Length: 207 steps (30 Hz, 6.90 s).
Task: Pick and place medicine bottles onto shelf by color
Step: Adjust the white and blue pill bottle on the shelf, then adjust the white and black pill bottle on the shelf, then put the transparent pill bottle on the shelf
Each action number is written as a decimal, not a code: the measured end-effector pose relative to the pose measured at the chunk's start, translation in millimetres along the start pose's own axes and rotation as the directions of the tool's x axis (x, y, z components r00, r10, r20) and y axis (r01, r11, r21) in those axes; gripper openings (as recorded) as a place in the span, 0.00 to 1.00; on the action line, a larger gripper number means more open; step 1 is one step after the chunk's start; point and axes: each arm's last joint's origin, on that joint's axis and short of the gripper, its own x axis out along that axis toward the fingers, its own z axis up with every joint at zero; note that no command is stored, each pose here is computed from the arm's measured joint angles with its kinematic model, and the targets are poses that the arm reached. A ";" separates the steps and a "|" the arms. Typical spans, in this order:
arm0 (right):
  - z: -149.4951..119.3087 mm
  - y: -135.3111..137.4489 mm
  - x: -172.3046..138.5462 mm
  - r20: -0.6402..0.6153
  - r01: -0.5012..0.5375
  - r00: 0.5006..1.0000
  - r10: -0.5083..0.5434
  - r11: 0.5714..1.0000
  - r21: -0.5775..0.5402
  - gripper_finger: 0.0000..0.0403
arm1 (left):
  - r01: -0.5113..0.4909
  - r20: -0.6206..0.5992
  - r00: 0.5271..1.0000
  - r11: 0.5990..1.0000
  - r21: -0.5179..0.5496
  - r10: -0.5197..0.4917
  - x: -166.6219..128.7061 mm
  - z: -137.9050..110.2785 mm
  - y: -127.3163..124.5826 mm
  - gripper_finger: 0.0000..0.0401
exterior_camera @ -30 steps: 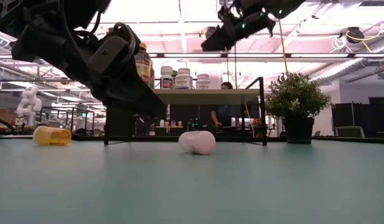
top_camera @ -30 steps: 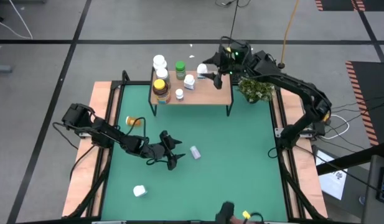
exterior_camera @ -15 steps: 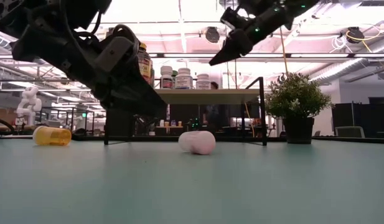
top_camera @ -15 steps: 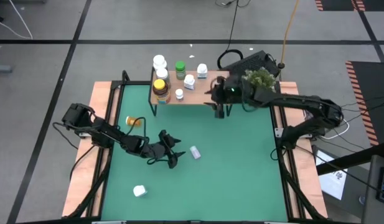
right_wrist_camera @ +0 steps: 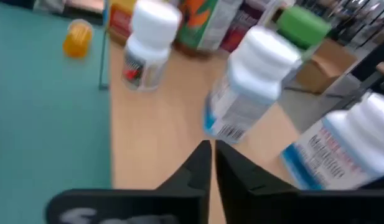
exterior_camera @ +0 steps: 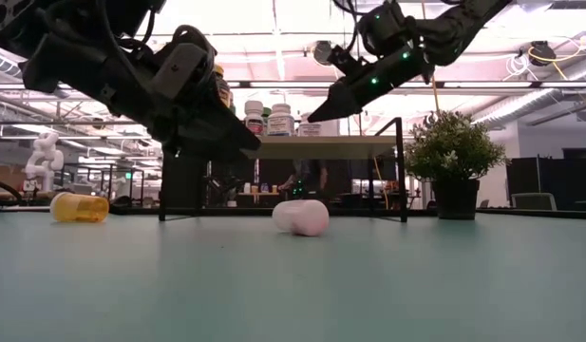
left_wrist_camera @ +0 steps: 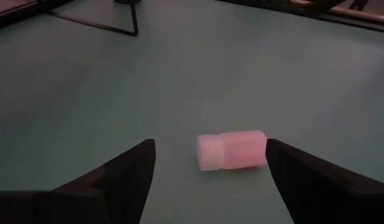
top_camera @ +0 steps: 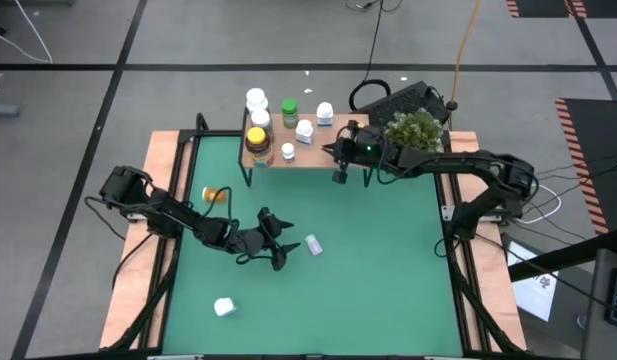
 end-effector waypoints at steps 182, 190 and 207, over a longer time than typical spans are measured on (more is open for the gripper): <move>-33.9 208.1 -47.1 0.534 -0.553 0.738 0.412 0.823 0.128 0.36 | 0.083 0.369 0.903 0.931 0.355 -0.221 -1.8 32.9 -36.2 0.64; -33.8 208.1 -47.0 0.534 -0.559 0.739 0.410 0.816 0.147 0.36 | 0.122 0.361 0.894 0.921 0.370 -0.264 -0.9 36.5 -39.7 0.39; -40.6 204.7 -51.5 0.289 -0.530 0.823 0.489 0.844 0.082 0.59 | 0.153 -0.024 0.987 0.903 0.402 -0.157 9.7 -0.4 -25.1 0.40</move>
